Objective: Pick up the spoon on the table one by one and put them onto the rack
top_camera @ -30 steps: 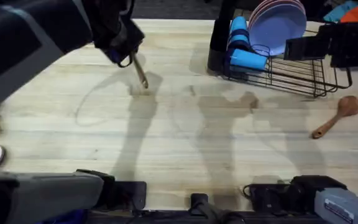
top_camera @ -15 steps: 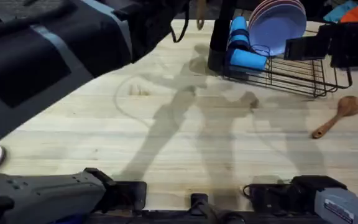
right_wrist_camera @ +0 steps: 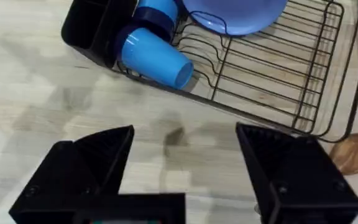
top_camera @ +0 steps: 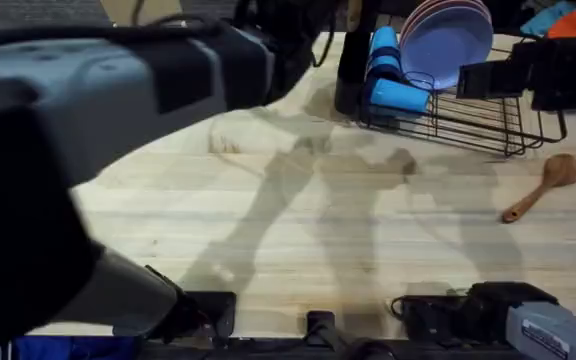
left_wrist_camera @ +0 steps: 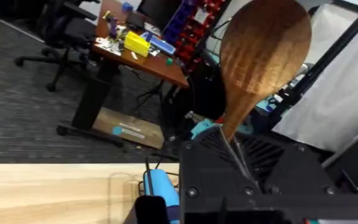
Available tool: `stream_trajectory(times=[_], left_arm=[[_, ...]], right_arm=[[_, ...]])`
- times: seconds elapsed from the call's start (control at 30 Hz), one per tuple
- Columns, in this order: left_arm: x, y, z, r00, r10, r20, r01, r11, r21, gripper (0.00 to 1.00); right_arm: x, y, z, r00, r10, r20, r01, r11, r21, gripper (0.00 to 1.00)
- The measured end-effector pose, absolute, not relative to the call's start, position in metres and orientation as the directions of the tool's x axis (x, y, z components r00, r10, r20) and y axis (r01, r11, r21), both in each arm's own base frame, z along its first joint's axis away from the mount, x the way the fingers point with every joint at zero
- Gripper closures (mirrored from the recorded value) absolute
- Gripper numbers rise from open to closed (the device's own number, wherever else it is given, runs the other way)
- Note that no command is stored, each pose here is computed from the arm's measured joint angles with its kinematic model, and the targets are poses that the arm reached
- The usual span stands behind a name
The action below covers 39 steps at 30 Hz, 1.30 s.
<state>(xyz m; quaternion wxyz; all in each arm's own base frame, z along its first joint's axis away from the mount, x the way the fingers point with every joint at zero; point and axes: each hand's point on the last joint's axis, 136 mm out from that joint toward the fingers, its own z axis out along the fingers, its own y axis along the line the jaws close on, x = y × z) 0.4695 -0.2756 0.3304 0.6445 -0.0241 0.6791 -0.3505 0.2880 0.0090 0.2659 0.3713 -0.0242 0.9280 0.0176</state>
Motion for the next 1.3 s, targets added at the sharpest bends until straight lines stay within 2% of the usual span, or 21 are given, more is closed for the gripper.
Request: stream_trajectory(times=[0.13, 0.17, 0.2, 0.67, 0.97, 1.0, 1.3], left_arm=[[0.476, -0.29, 0.316, -0.155, -0.495, -0.855, 0.445, 0.738, -0.508, 0.957], [0.484, -0.301, 0.298, -0.144, -0.503, -0.852, 0.46, 0.728, -0.508, 0.957], [0.486, -0.302, 0.294, -0.144, -0.503, -0.852, 0.46, 0.728, -0.508, 0.957], [0.5, -0.31, 0.252, -0.097, -0.426, -0.9, 0.467, 0.779, -0.419, 0.956], [0.502, -0.312, 0.211, -0.212, -0.328, -0.921, 0.415, 0.822, -0.389, 0.957], [0.502, -0.311, 0.199, -0.248, -0.302, -0.921, 0.4, 0.833, -0.381, 0.957], [0.5, -0.31, 0.185, -0.282, -0.256, -0.925, 0.389, 0.85, -0.354, 0.956]], right_arm=[[0.288, 0.009, 0.266, -0.723, -0.032, -0.69, -0.058, 0.998, 0.015, 0.007], [0.289, 0.009, 0.266, -0.721, -0.032, -0.692, -0.058, 0.998, 0.015, 0.007], [0.289, 0.009, 0.267, -0.719, -0.032, -0.694, -0.058, 0.998, 0.014, 0.007], [0.292, 0.009, 0.27, -0.706, -0.032, -0.707, -0.058, 0.998, 0.013, 0.007], [0.294, 0.009, 0.272, -0.699, -0.032, -0.714, -0.059, 0.998, 0.013, 0.007], [0.294, 0.009, 0.272, -0.699, -0.032, -0.714, -0.059, 0.998, 0.013, 0.007], [0.294, 0.009, 0.272, -0.699, -0.032, -0.714, -0.059, 0.998, 0.013, 0.007]])
